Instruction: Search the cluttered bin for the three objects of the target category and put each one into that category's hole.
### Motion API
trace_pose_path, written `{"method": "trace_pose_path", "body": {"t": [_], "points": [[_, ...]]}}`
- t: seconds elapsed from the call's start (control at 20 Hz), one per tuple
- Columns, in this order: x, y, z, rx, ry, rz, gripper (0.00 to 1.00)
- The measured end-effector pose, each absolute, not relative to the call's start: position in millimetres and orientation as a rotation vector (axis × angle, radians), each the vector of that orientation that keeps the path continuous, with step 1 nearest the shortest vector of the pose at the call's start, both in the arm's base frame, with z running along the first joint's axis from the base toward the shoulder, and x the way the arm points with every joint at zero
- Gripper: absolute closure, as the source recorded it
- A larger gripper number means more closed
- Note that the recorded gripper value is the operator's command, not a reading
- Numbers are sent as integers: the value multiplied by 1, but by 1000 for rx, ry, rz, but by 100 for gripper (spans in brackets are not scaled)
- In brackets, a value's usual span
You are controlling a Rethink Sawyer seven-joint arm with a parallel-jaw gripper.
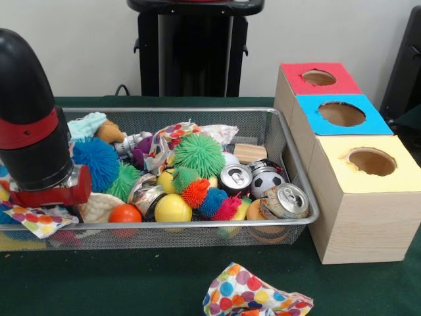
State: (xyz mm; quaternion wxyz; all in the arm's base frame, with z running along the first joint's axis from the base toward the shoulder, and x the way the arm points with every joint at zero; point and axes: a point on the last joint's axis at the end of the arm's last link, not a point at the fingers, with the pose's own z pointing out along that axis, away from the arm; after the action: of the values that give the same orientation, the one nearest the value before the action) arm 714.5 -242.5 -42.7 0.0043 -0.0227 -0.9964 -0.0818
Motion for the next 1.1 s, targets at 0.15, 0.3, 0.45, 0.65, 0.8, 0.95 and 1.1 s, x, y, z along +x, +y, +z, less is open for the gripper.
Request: {"method": "trace_pose_path", "body": {"t": [0.15,0.3,0.45,0.65,0.8,0.95,1.1], "points": [[711,-244,-40,-68,-3119,-257,100],[705,-247,-36,-64,-3115,-257,100],[699,-251,-32,-61,-3111,-256,100],[680,-267,-12,-56,-3109,-240,100],[659,-288,13,-59,-3125,-205,100],[643,-306,31,-73,-3140,-170,100],[621,-336,52,-112,-3164,-119,100]]}}
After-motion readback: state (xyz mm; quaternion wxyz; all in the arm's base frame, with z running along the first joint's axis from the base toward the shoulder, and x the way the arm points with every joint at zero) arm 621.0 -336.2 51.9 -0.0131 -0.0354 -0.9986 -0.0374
